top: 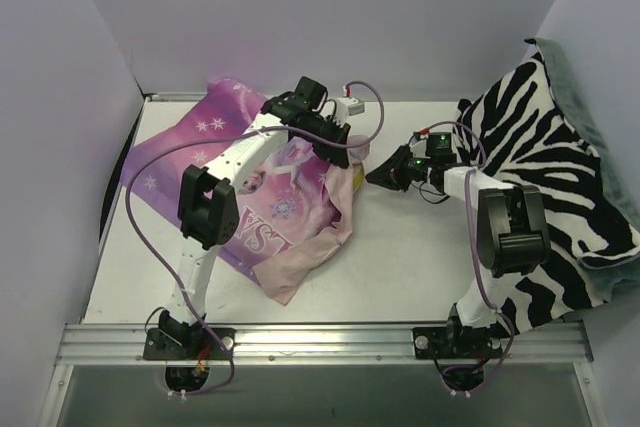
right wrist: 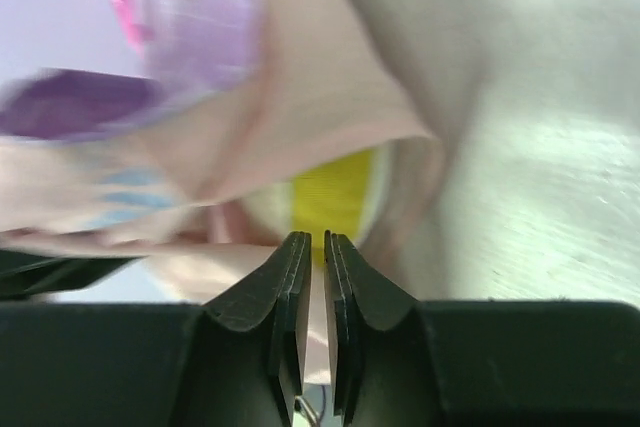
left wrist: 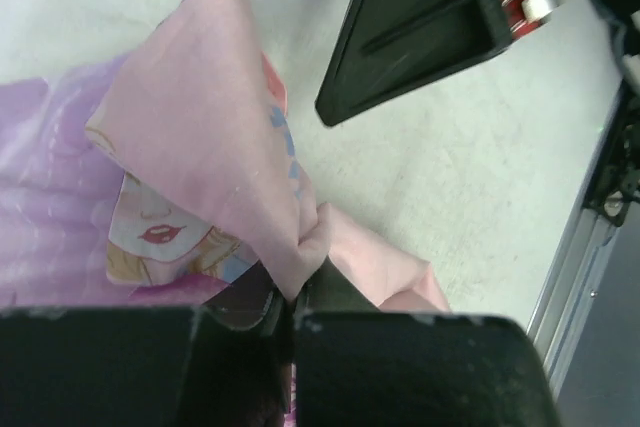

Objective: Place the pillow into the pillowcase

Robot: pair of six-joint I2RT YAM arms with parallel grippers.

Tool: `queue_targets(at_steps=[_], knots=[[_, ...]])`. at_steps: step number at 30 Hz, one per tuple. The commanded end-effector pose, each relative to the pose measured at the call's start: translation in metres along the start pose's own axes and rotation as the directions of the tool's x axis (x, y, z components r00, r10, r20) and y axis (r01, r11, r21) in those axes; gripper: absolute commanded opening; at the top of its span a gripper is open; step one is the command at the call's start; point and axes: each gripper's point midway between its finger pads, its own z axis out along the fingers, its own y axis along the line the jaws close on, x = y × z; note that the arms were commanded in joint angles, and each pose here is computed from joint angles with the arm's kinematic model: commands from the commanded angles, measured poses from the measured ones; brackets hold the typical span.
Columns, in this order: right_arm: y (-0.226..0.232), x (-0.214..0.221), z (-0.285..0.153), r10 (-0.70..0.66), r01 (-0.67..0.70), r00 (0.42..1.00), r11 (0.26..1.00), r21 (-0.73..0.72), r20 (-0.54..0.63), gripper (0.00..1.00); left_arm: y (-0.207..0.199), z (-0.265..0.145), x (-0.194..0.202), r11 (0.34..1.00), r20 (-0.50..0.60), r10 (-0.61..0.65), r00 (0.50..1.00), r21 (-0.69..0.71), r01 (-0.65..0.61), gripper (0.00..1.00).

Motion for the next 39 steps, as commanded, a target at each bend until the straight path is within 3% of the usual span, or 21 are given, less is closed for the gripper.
queue_targets(at_steps=[1,5,10,14,19,21,22,23,24,25,27,28,29,30,32,33,36,39], knots=[[-0.027,0.029,0.004,-0.001,0.013,0.996,0.991,0.131,-0.087,0.13,-0.053,-0.04,-0.059,0.987,0.171,0.092,0.981,0.113,-0.112,0.0],[-0.025,0.028,0.036,0.074,-0.067,0.993,0.994,0.082,-0.09,0.16,-0.096,-0.032,-0.063,0.96,0.177,0.127,0.976,0.227,-0.166,0.0],[0.046,-0.007,0.066,0.066,-0.072,0.996,0.991,-0.112,-0.052,0.21,-0.167,-0.032,-0.069,0.885,0.187,0.134,0.973,0.42,-0.202,0.0],[0.098,-0.022,0.069,0.062,-0.074,0.997,0.966,-0.248,-0.056,0.23,-0.231,-0.047,-0.09,0.803,0.262,0.191,0.946,0.512,-0.304,0.0],[0.081,-0.011,0.044,0.055,-0.074,0.995,0.971,-0.227,-0.087,0.25,-0.219,-0.043,-0.075,0.83,0.217,0.158,0.963,0.499,-0.249,0.02],[0.047,0.007,0.033,0.043,-0.061,0.99,0.989,-0.134,-0.134,0.25,-0.21,-0.041,-0.066,0.863,0.199,0.15,0.968,0.452,-0.227,0.21],[0.035,0.006,0.025,0.037,-0.051,0.991,0.993,-0.107,-0.131,0.25,-0.208,-0.042,-0.066,0.869,0.207,0.158,0.966,0.435,-0.236,0.49],[0.028,0.007,0.018,0.02,-0.032,0.99,0.996,-0.081,-0.137,0.26,-0.205,-0.044,-0.064,0.876,0.207,0.161,0.965,0.42,-0.237,0.58],[0.011,0.006,0.014,-0.115,0.11,0.985,0.993,-0.043,-0.13,0.29,-0.199,-0.052,-0.068,0.897,0.223,0.165,0.961,0.37,-0.24,0.66],[-0.013,0.024,0.002,-0.031,0.052,0.976,0.995,0.089,-0.214,0.31,-0.177,-0.058,-0.069,0.92,0.224,0.137,0.965,0.332,-0.208,0.73],[-0.035,0.021,-0.016,-0.032,0.094,0.965,0.97,0.226,-0.262,0.36,-0.143,-0.077,-0.078,0.957,0.245,0.073,0.967,0.256,-0.137,0.8],[-0.044,0.019,-0.022,-0.084,0.155,0.956,0.958,0.242,-0.283,0.39,-0.119,-0.086,-0.081,0.975,0.258,0.038,0.965,0.203,-0.093,0.8],[-0.051,0.011,-0.031,-0.076,0.151,0.961,0.949,0.276,-0.265,0.41,-0.067,-0.11,-0.085,0.994,0.293,-0.017,0.956,0.109,-0.015,0.8],[-0.055,0.008,-0.038,-0.054,0.137,0.963,0.941,0.308,-0.263,0.47,-0.042,-0.124,-0.084,0.999,0.31,-0.033,0.95,0.047,0.02,0.8],[-0.065,-0.001,-0.052,-0.062,0.153,0.966,0.918,0.367,-0.25,0.51,0.036,-0.158,-0.06,0.982,0.301,-0.03,0.953,-0.17,0.084,0.8],[-0.064,0.001,-0.06,-0.046,0.154,0.961,0.908,0.39,-0.272,0.52,0.062,-0.169,-0.047,0.966,0.271,0.015,0.962,-0.252,0.056,0.8],[-0.073,0.012,-0.078,-0.027,0.184,0.943,0.872,0.453,-0.331,0.55,0.115,-0.184,0.016,0.912,0.122,-0.041,0.992,-0.4,0.087,0.77],[-0.071,0.02,-0.088,-0.011,0.195,0.929,0.864,0.464,-0.369,0.6,0.118,-0.169,0.075,0.924,-0.054,-0.059,0.997,-0.382,0.033,0.7]])
